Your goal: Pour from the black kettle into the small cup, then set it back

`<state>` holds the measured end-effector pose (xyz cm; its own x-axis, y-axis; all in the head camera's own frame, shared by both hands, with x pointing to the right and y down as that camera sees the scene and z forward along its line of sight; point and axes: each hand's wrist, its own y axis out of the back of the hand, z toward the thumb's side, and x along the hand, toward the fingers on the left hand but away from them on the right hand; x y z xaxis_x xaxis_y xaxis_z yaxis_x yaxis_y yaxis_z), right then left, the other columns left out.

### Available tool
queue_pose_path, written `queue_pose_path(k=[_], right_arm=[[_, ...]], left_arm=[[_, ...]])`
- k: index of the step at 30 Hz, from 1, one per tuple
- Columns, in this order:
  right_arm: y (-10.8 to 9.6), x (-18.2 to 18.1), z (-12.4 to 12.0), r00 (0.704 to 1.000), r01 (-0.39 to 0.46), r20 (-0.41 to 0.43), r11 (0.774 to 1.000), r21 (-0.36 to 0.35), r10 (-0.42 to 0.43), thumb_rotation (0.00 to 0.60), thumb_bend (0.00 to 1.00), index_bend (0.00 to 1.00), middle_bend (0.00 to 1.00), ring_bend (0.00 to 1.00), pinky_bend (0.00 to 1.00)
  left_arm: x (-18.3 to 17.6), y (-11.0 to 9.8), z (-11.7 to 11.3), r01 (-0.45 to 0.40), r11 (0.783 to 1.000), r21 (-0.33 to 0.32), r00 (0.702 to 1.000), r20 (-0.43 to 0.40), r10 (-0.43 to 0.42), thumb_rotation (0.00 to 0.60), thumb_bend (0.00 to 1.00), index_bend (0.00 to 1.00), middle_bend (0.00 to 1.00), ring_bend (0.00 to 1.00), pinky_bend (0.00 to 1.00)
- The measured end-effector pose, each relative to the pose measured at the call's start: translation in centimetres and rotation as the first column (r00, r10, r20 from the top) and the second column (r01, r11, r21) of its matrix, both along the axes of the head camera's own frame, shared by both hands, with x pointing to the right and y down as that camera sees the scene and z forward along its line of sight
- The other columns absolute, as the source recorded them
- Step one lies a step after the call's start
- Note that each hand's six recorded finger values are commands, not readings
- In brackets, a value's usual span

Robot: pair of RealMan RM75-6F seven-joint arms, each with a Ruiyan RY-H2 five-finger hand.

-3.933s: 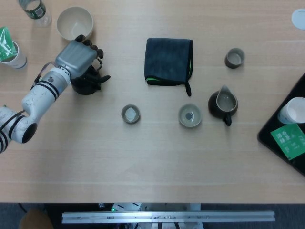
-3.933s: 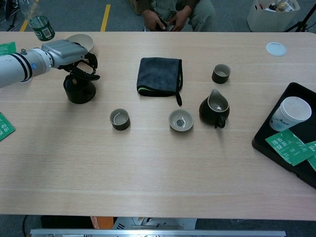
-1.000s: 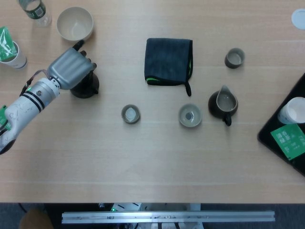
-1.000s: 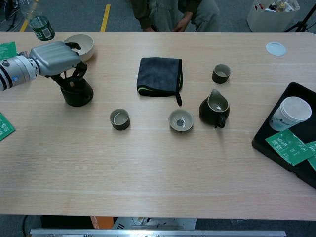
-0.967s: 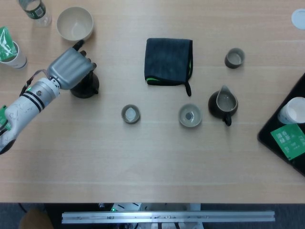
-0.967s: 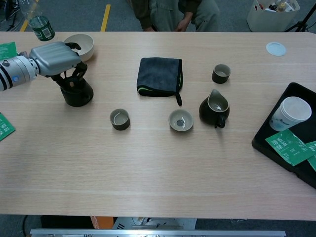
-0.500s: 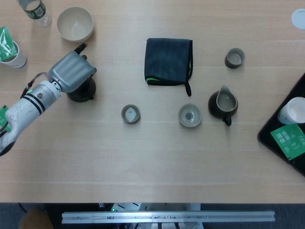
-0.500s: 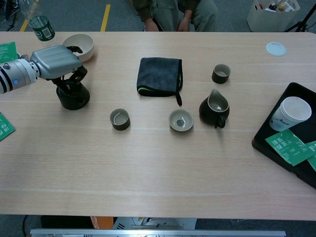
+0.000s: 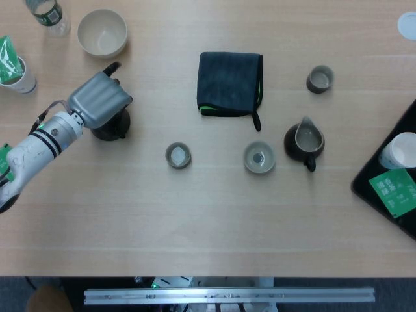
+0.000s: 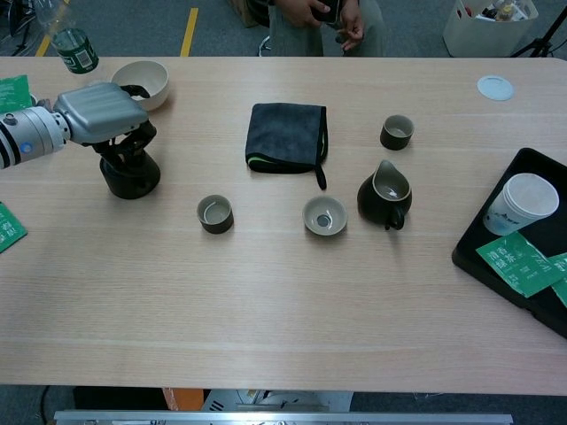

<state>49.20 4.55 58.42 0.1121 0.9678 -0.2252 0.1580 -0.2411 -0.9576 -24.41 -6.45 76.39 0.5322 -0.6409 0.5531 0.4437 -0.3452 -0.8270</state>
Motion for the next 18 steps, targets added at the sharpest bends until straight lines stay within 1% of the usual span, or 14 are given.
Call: queue_pose_path(k=[8,13,18], right_arm=[[0.04,0.08,-0.05,1.000,-0.003,0.000,1.000,0.001,0.003,0.600,0.00,0.36,0.39,0.23,0.23],[0.01,0.08,-0.08,1.000,-0.005,0.000,1.000,0.002,0.005,0.600,0.00,0.36,0.39,0.23,0.23],[-0.03,0.10,-0.11,1.000,-0.008,0.000,1.000,0.003,0.008,0.600,0.00,0.36,0.39,0.23,0.23]], left_arm=[[-0.12,0.20,0.19,0.001,1.000,-0.010,1.000,-0.002,-0.001,0.380,0.19,0.68,0.74,0.55,0.11],[-0.26,0.25,0.41,0.002,1.000,-0.017,1.000,0.002,-0.002,0.424,0.19,0.71,0.78,0.58,0.11],[-0.52,0.18,0.63,0.008,1.000,-0.021,1.000,0.006,-0.008,0.436,0.19,0.75,0.83,0.63,0.11]])
